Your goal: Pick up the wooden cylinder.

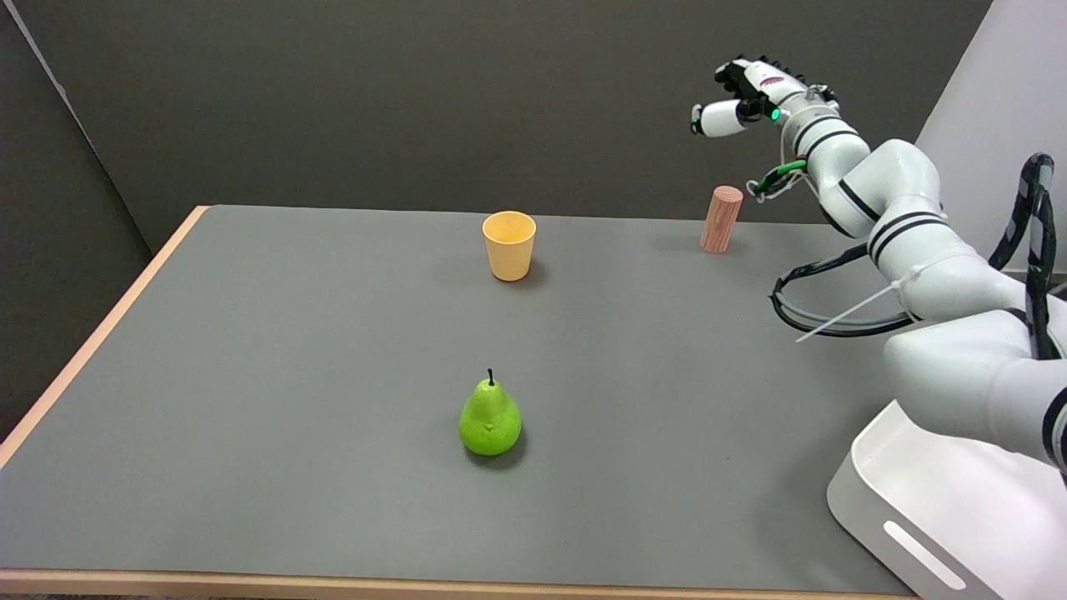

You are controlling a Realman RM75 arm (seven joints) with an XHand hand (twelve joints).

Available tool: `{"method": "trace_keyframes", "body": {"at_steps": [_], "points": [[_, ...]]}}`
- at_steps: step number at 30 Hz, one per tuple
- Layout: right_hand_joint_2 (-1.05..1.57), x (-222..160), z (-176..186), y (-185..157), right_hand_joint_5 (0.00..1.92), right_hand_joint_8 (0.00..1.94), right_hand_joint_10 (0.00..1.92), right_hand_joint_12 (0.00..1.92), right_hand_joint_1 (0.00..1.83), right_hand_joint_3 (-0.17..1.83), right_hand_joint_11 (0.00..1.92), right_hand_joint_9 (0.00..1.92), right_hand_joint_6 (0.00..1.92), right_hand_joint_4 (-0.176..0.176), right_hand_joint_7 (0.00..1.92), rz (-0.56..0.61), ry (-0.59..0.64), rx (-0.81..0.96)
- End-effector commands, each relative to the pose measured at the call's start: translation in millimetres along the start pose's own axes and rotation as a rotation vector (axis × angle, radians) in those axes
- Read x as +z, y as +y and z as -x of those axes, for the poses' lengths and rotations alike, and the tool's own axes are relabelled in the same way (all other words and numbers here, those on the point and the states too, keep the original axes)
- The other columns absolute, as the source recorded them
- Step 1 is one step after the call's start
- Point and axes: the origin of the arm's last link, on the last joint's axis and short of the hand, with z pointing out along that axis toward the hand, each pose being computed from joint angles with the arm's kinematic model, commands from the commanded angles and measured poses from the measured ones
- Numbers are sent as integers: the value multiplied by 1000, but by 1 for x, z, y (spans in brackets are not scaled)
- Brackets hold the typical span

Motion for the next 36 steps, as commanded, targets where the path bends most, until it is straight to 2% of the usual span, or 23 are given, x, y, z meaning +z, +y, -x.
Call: {"method": "trace_keyframes", "body": {"at_steps": [1,7,13,36], "points": [[680,-9,14,24,213,390,741,1229,611,1014,118,238,444,-17,303,74,-70,-312],[666,-12,30,17,224,429,767,1265,563,1000,148,265,462,-7,332,44,-100,-354],[655,-15,42,26,231,458,775,1273,530,987,157,273,478,-1,353,76,-132,-370],[645,-24,65,32,241,475,785,1292,488,978,181,288,498,9,369,75,-175,-388]]}}
